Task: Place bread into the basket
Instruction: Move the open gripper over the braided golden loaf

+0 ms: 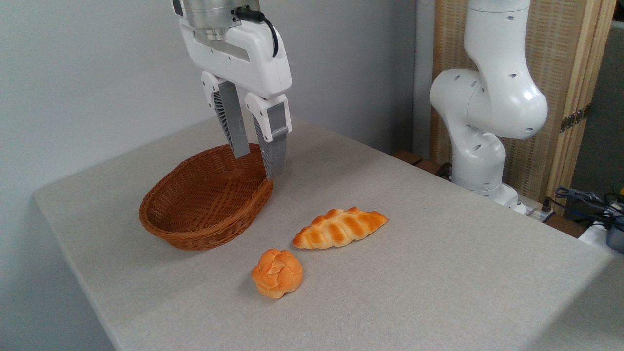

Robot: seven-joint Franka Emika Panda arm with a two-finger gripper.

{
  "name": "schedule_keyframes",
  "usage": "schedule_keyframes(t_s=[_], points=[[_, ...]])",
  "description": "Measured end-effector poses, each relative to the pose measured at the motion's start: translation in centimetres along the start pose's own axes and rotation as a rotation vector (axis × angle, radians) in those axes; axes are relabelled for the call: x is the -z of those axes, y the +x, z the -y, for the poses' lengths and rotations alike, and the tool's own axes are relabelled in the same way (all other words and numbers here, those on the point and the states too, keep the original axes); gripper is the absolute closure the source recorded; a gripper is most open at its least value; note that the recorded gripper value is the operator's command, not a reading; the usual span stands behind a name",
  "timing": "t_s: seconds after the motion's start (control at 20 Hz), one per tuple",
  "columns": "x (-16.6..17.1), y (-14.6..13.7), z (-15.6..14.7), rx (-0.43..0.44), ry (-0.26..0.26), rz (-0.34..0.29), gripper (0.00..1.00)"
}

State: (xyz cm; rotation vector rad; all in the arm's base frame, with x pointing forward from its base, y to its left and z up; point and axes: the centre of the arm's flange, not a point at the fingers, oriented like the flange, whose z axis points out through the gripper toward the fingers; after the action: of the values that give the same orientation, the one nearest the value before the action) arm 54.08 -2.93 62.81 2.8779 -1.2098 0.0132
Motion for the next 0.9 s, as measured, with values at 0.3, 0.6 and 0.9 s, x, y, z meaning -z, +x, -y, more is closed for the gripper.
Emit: schedule_keyframes(t_s=[0.3,0.6,0.9], points=[[-0.1,0.0,0.0,0.001,-0.001,0.001,0.00],[-1.3,-0.2,-0.1,0.001,-0.018,0.019,0.00],[-7.7,-1.4,-6.4,-0.153,-0.061,0.070,0.00]])
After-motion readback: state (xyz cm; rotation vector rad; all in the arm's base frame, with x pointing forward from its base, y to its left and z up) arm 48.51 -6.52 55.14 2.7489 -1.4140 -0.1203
